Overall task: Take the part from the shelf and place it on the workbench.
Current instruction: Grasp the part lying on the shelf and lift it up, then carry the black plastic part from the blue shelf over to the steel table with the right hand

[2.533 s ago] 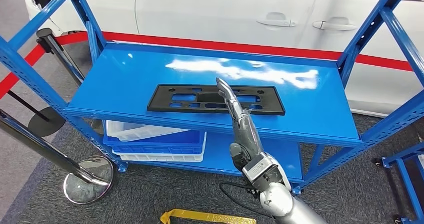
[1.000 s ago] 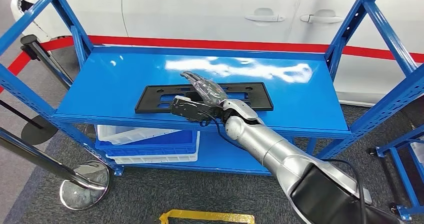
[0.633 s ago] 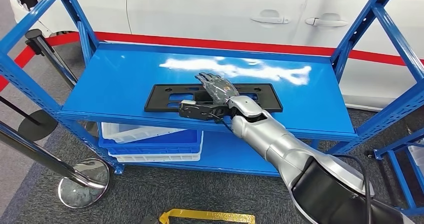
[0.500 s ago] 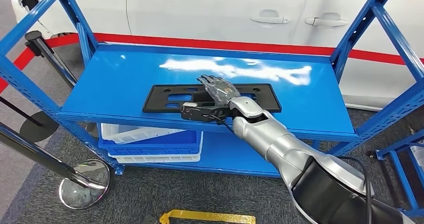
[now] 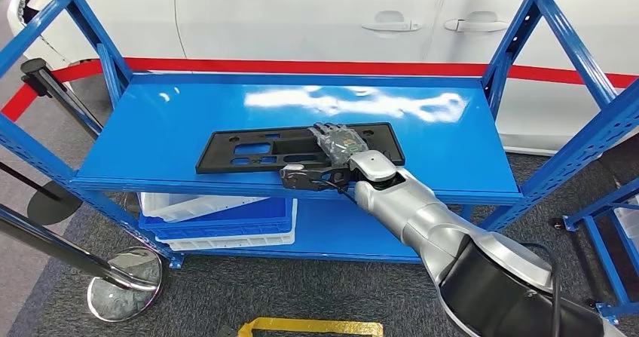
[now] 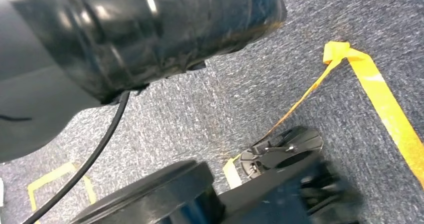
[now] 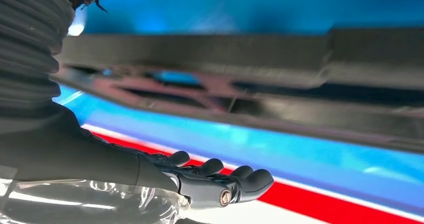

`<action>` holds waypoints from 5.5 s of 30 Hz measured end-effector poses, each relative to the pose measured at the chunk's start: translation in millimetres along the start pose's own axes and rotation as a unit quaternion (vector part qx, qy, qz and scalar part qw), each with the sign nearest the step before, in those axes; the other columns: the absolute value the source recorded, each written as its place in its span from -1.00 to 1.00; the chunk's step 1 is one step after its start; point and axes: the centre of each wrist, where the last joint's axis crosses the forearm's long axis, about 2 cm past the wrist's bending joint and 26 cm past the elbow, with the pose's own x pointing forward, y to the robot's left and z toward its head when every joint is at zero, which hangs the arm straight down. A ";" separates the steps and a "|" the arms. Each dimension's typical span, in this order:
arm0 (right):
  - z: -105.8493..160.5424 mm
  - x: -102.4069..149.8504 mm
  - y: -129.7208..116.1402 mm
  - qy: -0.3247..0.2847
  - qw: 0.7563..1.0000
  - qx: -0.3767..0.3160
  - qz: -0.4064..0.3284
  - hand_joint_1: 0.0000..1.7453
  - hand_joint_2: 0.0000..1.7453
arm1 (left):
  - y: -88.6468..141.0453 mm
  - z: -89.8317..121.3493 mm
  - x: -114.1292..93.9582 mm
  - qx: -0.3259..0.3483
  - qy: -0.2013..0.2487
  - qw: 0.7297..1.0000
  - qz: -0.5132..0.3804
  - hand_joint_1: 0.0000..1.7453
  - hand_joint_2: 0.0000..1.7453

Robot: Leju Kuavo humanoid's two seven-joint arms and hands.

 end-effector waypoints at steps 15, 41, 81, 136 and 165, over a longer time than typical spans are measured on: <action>3.5 -23.3 4.4 0.082 0.994 -0.042 0.059 0.98 1.00 | -0.3 0.5 -1.3 0.003 0.002 1.000 0.006 -1.00 -1.00; 7.1 -40.3 10.3 0.111 0.991 -0.035 0.073 1.00 1.00 | 1.4 0.1 -1.6 0.012 0.006 1.000 0.014 -1.00 -1.00; 121.3 5.2 -44.6 -0.144 0.819 -0.551 -0.066 1.00 1.00 | 6.0 1.1 -1.9 0.138 -0.048 0.989 0.000 -1.00 1.00; 213.8 21.6 -17.2 -0.202 0.802 -0.488 -0.279 1.00 1.00 | -30.2 7.1 17.7 0.032 -0.021 0.999 0.015 -1.00 1.00; 216.2 21.0 -10.7 -0.202 0.800 -0.488 -0.285 1.00 1.00 | -27.6 6.2 17.2 0.034 -0.004 0.999 0.017 -1.00 1.00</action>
